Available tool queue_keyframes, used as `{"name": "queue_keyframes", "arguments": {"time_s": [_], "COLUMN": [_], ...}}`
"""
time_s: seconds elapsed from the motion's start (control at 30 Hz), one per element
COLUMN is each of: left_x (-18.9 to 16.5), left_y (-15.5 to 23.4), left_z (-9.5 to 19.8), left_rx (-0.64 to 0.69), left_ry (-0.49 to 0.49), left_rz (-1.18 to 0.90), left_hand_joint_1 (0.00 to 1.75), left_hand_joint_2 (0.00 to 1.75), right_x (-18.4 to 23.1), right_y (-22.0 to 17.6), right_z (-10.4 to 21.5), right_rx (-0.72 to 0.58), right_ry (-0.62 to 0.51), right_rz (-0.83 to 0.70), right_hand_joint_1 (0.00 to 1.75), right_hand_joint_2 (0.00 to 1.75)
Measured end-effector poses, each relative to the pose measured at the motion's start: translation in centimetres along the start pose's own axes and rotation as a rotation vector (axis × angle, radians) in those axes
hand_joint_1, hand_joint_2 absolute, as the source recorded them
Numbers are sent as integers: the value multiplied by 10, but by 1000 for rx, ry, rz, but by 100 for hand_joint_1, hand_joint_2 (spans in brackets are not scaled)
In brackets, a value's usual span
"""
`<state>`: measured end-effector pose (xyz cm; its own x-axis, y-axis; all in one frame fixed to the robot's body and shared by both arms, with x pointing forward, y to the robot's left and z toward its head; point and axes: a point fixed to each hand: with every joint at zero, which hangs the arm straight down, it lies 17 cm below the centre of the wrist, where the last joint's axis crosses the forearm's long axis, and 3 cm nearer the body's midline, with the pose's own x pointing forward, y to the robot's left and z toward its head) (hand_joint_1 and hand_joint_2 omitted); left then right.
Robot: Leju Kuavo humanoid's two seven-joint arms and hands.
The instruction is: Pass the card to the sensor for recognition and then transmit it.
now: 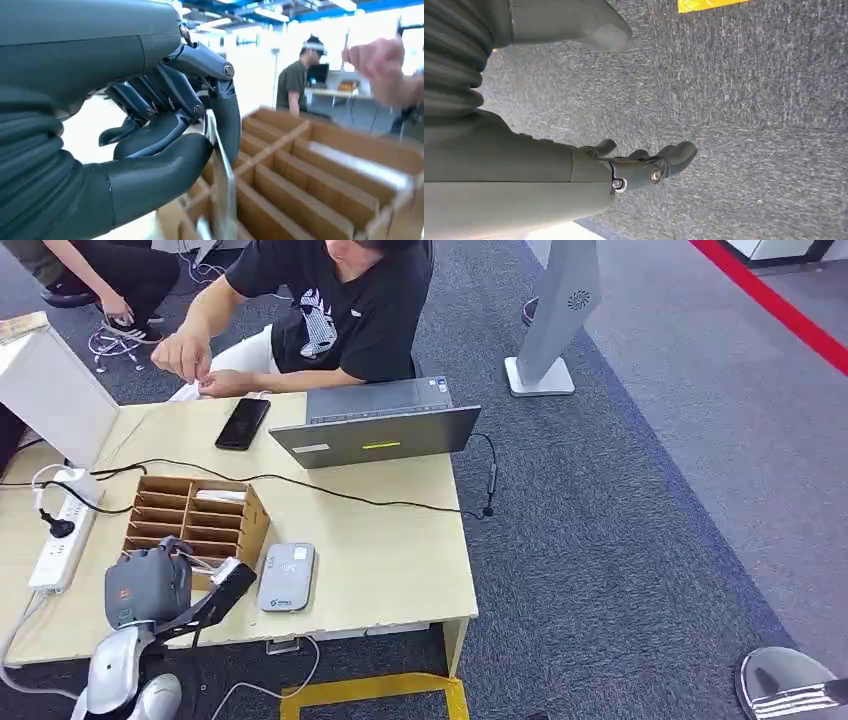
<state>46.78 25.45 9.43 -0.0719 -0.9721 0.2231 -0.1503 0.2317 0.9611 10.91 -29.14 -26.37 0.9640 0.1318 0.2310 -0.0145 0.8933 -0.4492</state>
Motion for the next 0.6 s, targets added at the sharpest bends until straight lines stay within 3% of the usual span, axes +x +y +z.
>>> {"name": "queue_keyframes", "arguments": {"time_s": [0.3,0.6], "left_x": [-19,-81], "left_y": [102,152], "left_z": [-14,-21], "left_rx": [246,326], "left_ry": [4,94], "left_rz": [-4,-64], "left_hand_joint_1": [175,175], "left_hand_joint_2": [175,175], "right_x": [-9,-9], "right_y": [-1,-1], "right_z": [0,0], "right_rx": [-4,-5], "right_ry": [12,10], "right_rz": [-22,-13], "right_hand_joint_1": [0,0], "right_hand_joint_2": [175,175]}}
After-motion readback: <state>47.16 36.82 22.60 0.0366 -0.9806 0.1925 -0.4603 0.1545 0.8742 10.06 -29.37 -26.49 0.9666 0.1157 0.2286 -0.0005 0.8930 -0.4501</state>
